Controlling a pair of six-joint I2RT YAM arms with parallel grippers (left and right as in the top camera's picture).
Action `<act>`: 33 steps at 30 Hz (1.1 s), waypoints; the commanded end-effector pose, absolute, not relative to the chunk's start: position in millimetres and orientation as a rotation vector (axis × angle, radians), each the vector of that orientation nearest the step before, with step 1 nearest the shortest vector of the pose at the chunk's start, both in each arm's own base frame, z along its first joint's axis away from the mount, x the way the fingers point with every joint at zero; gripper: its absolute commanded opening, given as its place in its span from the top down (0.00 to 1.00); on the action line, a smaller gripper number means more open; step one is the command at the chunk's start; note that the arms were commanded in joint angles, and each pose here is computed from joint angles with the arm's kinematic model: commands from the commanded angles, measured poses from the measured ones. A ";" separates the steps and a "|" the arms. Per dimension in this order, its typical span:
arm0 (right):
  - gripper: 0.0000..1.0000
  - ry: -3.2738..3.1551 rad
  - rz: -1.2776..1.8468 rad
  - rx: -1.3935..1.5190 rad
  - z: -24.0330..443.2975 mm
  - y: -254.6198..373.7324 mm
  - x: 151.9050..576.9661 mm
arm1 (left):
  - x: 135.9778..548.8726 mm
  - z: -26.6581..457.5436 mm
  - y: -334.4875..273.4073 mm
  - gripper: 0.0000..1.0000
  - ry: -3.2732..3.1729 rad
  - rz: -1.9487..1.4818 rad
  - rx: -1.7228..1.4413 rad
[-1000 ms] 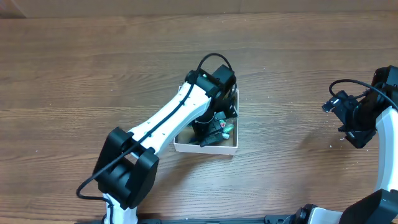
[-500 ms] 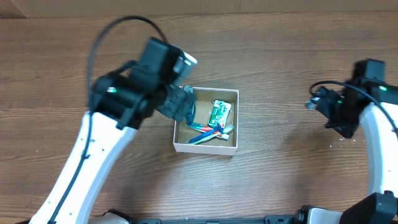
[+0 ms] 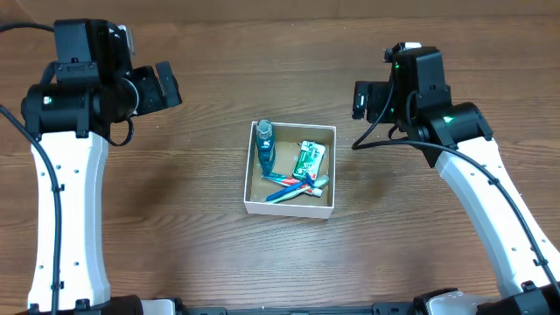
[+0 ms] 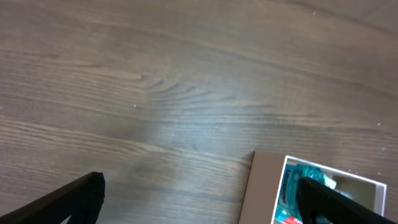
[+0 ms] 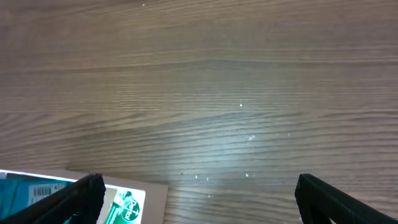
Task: Pack container
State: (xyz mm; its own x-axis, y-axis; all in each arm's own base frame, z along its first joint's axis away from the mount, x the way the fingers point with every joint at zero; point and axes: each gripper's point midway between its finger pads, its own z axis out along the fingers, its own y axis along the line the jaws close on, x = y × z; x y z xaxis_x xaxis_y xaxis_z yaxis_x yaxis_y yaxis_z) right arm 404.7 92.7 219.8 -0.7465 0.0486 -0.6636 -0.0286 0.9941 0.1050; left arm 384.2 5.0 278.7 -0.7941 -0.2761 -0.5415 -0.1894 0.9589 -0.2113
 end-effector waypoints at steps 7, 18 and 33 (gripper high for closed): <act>0.37 2.458 0.060 0.233 234.4 63.6 365.3 | 341.8 290.0 5.1 0.00 2.537 -0.086 -0.134; 0.71 2.315 0.145 0.301 264.7 40.9 276.3 | 203.8 240.5 -15.2 0.00 2.267 -0.179 -0.107; 0.00 2.273 0.148 0.305 233.4 20.4 204.3 | 190.0 192.7 -15.0 0.00 2.305 -0.237 -0.250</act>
